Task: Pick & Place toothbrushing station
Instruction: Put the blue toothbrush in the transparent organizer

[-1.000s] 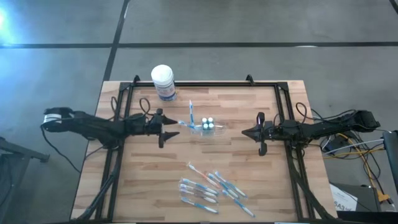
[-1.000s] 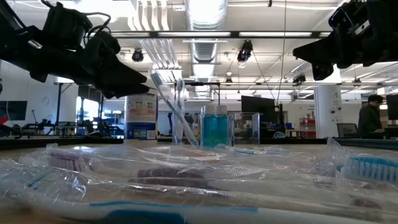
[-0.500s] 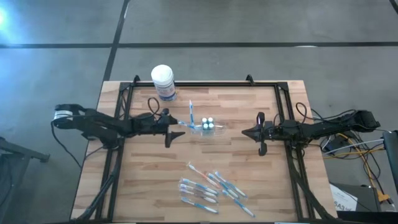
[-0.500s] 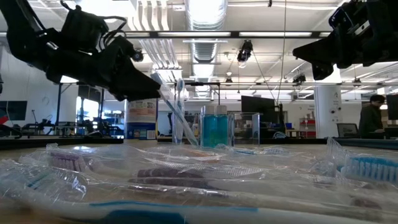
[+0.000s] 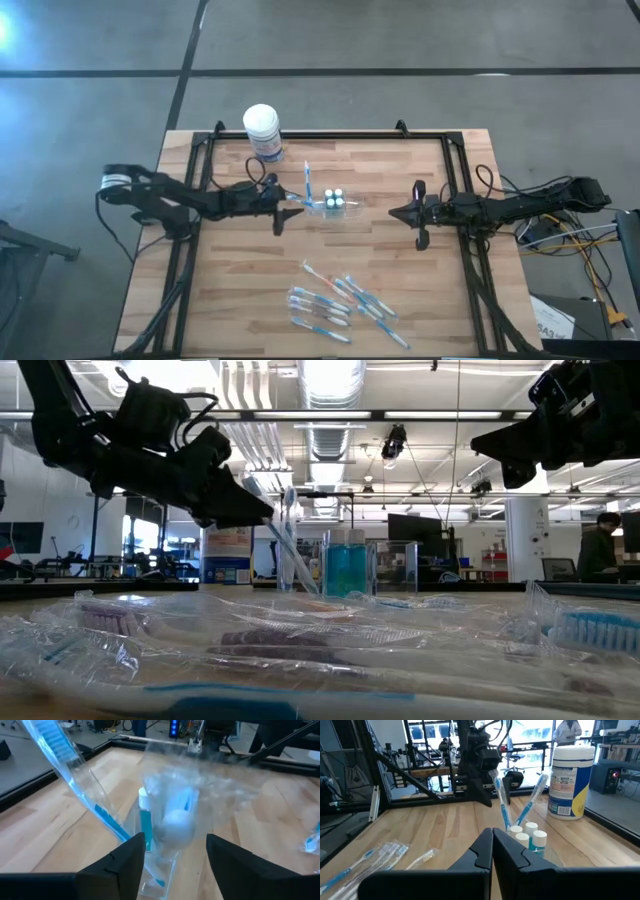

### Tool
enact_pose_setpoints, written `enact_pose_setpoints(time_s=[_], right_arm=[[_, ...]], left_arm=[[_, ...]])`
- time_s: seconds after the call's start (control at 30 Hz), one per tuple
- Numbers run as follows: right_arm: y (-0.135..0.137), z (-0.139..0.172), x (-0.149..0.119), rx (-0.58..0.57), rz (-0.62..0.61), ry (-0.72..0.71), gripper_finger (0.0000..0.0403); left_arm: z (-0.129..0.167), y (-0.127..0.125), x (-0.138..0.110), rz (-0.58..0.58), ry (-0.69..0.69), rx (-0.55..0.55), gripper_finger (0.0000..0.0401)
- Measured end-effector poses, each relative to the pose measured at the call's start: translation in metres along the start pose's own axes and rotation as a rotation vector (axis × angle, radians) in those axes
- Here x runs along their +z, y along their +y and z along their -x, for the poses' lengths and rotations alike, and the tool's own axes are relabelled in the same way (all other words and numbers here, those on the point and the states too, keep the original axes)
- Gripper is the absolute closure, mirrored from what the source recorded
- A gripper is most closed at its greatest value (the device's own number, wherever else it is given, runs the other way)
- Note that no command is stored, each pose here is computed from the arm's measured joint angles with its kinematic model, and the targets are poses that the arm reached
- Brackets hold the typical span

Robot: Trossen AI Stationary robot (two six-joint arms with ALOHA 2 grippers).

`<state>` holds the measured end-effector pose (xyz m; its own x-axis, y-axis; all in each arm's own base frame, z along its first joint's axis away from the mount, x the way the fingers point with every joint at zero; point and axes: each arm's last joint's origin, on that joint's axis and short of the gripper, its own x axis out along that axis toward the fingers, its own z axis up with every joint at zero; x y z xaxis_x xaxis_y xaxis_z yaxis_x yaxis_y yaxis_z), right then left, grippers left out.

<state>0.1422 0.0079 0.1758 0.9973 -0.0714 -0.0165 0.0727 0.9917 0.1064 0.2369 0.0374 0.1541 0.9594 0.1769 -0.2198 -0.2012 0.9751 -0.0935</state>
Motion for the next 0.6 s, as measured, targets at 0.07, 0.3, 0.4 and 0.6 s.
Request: enact_pose_setpoints(time_s=[0.07, 0.3, 0.4, 0.6], right_arm=[[0.000, 0.000, 0.000, -0.001, 0.000, 0.000, 0.0394], [0.000, 0.000, 0.000, 0.000, 0.001, 0.000, 0.0394], [0.000, 0.000, 0.000, 0.000, 0.003, 0.000, 0.0394], [0.000, 0.000, 0.000, 0.000, 0.003, 0.000, 0.0394]], left_arm=[[-0.002, 0.000, -0.001, 0.000, 0.009, 0.001, 0.0202], [-0.006, 0.000, 0.003, -0.004, -0.003, 0.001, 0.0297], [-0.010, -0.001, 0.011, -0.021, -0.022, 0.000, 0.0351], [-0.024, -0.003, 0.030, -0.041, 0.024, -0.002, 0.0376]])
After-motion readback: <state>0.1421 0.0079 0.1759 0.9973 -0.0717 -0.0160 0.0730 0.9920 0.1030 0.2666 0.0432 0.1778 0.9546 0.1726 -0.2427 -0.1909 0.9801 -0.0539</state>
